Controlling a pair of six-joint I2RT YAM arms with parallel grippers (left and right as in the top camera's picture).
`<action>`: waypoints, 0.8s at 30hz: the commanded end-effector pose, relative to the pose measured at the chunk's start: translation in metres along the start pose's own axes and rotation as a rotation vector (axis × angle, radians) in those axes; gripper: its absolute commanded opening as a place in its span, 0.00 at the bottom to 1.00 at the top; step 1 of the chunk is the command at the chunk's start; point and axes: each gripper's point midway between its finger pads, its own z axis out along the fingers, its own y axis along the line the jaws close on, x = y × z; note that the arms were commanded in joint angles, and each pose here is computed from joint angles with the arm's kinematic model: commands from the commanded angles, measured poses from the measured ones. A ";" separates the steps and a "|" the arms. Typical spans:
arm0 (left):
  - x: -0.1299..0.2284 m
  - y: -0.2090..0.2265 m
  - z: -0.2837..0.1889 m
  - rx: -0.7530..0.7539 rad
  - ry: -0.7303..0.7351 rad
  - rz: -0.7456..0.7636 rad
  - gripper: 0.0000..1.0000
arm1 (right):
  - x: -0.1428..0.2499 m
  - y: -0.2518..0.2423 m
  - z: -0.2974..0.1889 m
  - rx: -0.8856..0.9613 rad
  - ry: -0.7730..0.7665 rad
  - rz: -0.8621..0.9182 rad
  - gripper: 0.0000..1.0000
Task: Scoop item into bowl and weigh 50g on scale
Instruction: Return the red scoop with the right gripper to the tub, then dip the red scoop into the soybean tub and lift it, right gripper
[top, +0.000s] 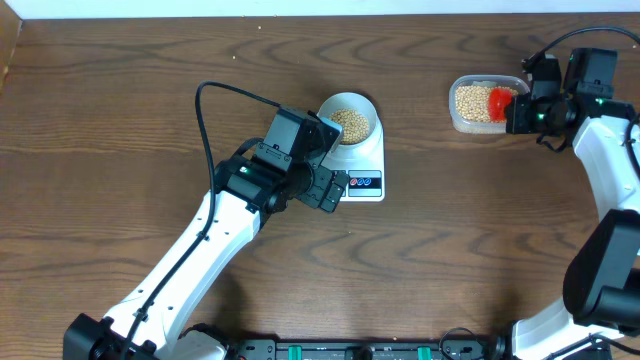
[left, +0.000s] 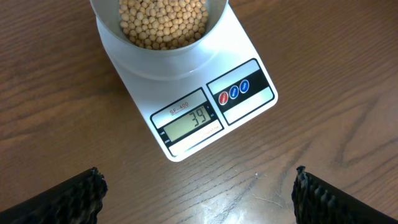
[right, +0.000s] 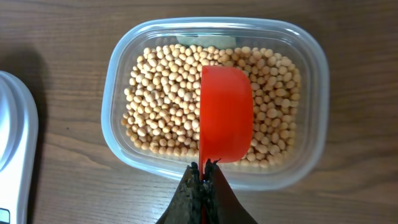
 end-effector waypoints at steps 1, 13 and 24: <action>-0.002 0.000 -0.003 0.006 -0.011 0.004 0.98 | 0.002 0.008 0.010 -0.073 0.005 0.045 0.01; -0.002 0.000 -0.003 0.006 -0.011 0.004 0.98 | 0.005 0.027 0.024 -0.207 0.010 0.078 0.01; -0.002 0.000 -0.003 0.006 -0.011 0.003 0.98 | 0.002 0.011 0.018 -0.206 -0.011 0.137 0.01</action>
